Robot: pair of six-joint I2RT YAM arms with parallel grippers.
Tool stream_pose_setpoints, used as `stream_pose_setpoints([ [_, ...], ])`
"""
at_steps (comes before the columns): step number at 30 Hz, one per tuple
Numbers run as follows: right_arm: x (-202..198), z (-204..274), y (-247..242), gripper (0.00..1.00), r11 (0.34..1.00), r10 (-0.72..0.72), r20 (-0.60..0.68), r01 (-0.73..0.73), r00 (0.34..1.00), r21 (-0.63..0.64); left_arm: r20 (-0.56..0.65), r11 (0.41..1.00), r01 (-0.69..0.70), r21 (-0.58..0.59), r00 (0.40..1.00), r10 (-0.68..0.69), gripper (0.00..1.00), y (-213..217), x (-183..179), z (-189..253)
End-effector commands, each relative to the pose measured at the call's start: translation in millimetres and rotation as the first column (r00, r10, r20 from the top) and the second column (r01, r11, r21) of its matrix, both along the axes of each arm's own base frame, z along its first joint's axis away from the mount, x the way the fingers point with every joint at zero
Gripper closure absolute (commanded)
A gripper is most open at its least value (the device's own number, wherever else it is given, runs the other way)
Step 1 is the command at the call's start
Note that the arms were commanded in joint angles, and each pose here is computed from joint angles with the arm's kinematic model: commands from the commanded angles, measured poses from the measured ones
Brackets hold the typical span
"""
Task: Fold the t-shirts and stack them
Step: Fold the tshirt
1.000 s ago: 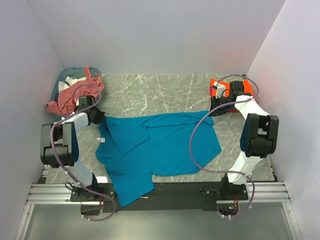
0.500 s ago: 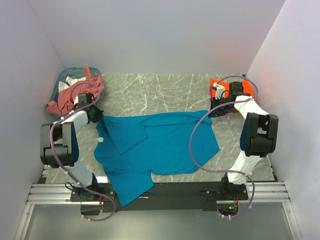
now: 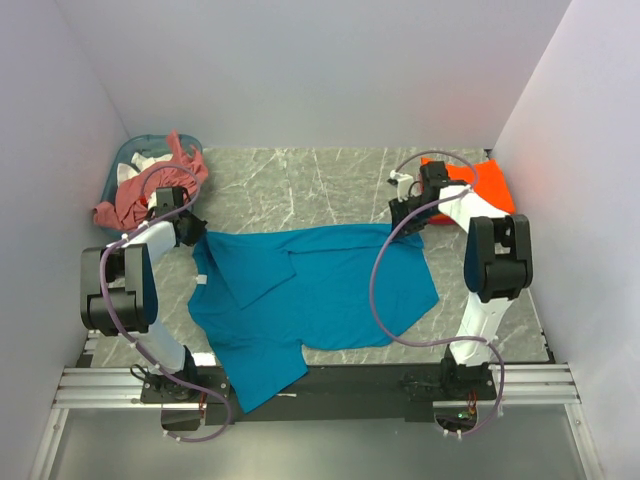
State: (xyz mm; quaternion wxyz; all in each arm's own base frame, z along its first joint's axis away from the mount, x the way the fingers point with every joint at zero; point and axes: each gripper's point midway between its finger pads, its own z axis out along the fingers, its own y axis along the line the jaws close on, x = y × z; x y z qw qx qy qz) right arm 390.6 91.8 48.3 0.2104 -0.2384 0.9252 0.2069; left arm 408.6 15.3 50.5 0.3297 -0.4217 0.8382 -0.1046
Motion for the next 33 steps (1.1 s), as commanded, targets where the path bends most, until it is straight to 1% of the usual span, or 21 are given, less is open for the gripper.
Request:
stream_pose_setpoints([
  [1, 8, 5, 4, 0.65, 0.999, 0.018, 0.037, -0.016, 0.999, -0.051, 0.046, 1.000, 0.020, 0.021, 0.999, -0.021, 1.00, 2, 12, 14],
  [12, 10, -6, -1, 0.64, 0.993, 0.020, 0.022, -0.018, 1.000, -0.117, 0.050, 1.000, 0.031, 0.006, 0.998, -0.031, 1.00, -1, 12, 14],
  [22, -8, -18, -7, 0.66, 0.987, 0.042, -0.025, -0.045, 0.999, -0.153, 0.045, 0.999, 0.036, 0.003, 0.998, -0.036, 1.00, -2, 13, 12],
  [24, -10, -20, -9, 0.67, 0.986, 0.046, -0.025, -0.049, 0.999, -0.159, 0.042, 0.999, 0.038, 0.002, 0.998, -0.038, 1.00, -2, 14, 12],
  [26, -12, -20, -9, 0.71, 0.985, 0.051, -0.029, -0.055, 0.998, -0.166, 0.042, 0.999, 0.039, 0.002, 0.998, -0.039, 1.00, -2, 13, 12],
  [33, -21, -20, -8, 0.77, 0.985, 0.077, -0.042, -0.083, 0.996, -0.152, 0.041, 0.999, 0.045, 0.002, 0.998, -0.045, 1.00, -3, 14, 12],
])
